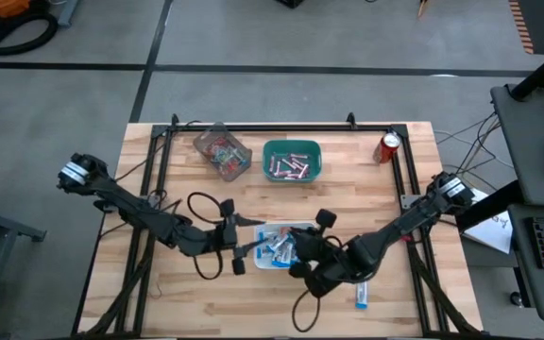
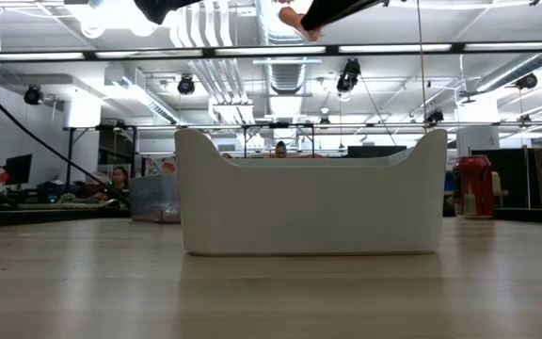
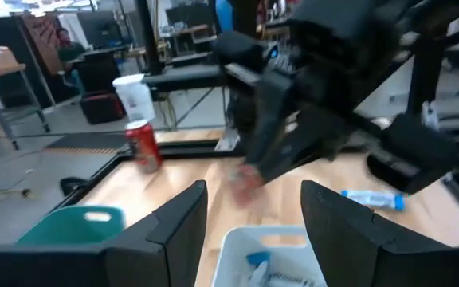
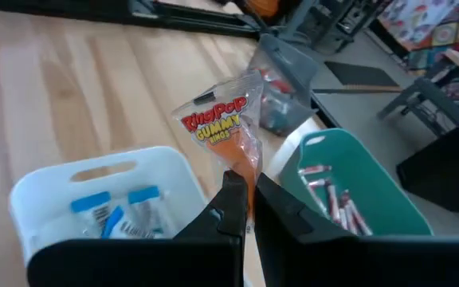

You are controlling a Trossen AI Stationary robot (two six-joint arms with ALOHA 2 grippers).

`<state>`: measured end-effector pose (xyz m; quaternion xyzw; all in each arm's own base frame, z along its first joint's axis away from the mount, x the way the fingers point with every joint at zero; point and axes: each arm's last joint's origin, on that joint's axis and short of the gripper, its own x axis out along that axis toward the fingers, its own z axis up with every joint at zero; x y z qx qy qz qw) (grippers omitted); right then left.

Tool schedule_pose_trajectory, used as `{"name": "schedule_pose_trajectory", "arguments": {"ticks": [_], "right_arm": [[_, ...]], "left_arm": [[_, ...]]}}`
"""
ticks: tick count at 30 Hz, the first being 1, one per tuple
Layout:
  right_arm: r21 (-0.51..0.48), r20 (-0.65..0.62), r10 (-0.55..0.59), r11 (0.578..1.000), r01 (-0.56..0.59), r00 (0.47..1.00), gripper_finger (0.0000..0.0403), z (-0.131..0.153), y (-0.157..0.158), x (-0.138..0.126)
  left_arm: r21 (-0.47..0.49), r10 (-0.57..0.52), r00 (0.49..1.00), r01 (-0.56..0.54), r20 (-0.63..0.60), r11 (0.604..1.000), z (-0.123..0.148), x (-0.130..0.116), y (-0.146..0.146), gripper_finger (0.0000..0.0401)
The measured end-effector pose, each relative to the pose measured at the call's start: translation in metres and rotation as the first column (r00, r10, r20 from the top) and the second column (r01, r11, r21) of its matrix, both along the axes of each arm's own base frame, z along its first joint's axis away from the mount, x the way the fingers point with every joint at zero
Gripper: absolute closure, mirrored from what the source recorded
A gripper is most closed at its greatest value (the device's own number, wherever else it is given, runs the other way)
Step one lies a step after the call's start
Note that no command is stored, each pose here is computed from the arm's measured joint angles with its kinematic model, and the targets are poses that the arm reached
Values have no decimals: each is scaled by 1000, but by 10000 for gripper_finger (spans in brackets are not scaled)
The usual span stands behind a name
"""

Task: Sort candy
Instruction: Put the orange gummy into the black bin

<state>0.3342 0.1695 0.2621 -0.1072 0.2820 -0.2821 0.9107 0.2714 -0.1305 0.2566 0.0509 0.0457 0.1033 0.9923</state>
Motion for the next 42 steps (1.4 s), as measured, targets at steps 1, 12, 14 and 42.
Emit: {"name": "schedule_pose_trajectory", "arguments": {"ticks": [1,12,14,42], "right_arm": [[-7,2,-6,1000,6,1000,392,0,-2,1],[-55,-1,7,998,-7,1000,392,2,-6,7],[-56,-2,7,998,-7,1000,392,2,-6,7],[-14,-14,18,1000,-18,1000,291,1,-12,11]], "left_arm": [[-6,-1,1000,1,13,1000,-1,2,-1,215],[-75,82,995,-78,55,994,-22,27,11,215],[-75,89,995,-86,43,993,-27,30,13,215],[30,76,996,-77,51,997,-31,34,12,399]]}}
